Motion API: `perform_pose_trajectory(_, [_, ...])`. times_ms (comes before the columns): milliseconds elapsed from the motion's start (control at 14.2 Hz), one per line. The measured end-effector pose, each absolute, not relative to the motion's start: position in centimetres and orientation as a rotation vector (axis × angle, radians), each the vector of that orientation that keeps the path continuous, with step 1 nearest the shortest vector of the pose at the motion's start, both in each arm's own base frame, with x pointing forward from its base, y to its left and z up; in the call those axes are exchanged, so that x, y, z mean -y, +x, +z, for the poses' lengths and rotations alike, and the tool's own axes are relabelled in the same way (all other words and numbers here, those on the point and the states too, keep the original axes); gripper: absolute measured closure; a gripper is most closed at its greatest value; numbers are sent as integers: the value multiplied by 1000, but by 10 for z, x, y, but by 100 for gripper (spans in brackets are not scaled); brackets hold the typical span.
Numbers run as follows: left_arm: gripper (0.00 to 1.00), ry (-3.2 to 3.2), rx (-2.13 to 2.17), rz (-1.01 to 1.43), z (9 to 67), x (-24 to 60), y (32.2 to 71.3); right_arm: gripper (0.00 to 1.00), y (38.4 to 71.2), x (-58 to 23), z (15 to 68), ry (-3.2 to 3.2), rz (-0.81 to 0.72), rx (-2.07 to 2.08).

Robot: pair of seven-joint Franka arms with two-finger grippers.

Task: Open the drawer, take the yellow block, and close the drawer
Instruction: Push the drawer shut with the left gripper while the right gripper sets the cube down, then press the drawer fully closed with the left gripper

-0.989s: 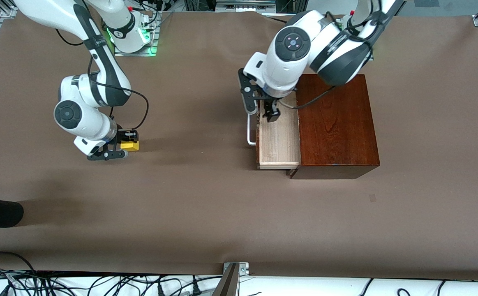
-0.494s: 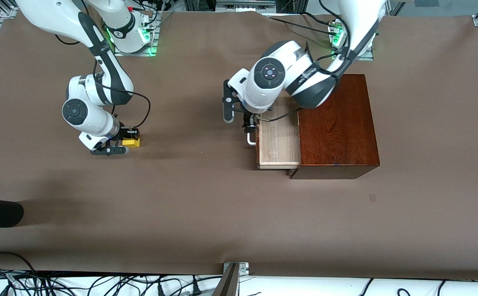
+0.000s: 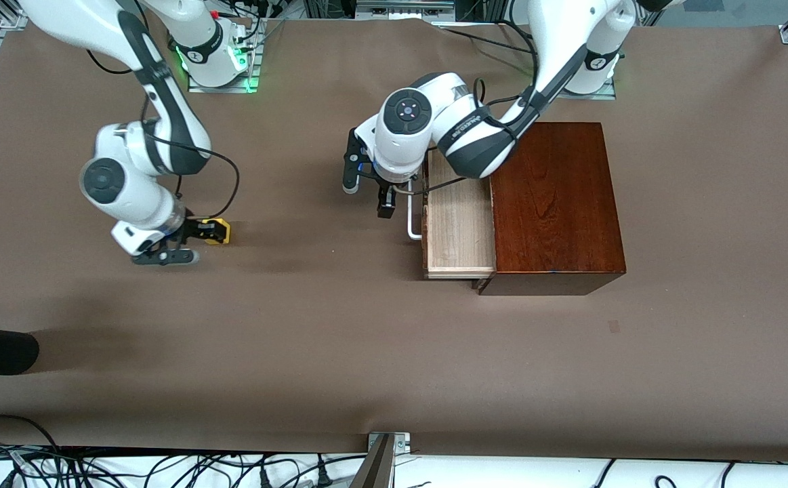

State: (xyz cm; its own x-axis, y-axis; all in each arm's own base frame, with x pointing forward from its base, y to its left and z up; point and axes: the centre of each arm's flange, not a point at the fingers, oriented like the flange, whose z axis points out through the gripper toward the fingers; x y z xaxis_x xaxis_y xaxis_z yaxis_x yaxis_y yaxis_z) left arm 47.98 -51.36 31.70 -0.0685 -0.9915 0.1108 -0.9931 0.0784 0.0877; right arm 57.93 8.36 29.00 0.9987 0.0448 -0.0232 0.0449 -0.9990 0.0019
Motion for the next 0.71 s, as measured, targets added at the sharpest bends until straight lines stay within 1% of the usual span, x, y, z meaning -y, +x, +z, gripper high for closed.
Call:
perform_pose_trajectory(141, [0, 2046, 2206, 1, 311, 510, 482, 0, 595, -85, 360, 3138, -28, -80])
perform_pose_trajectory(283, [0, 2063, 2206, -73, 305, 500, 486, 0, 598, -85, 428, 3137, -36, -118])
perform_pose_trajectory(424, [0, 2088, 2197, -171, 298, 484, 492, 0, 587, -84, 481, 3135, -56, -140])
perform_pose_trajectory(494, [0, 2096, 2190, -181, 299, 480, 496, 0, 581, -83, 502, 3135, -57, -148])
perform_pose_trajectory(706, [0, 2118, 2165, -304, 303, 461, 505, 0, 566, -81, 552, 3135, -54, -159])
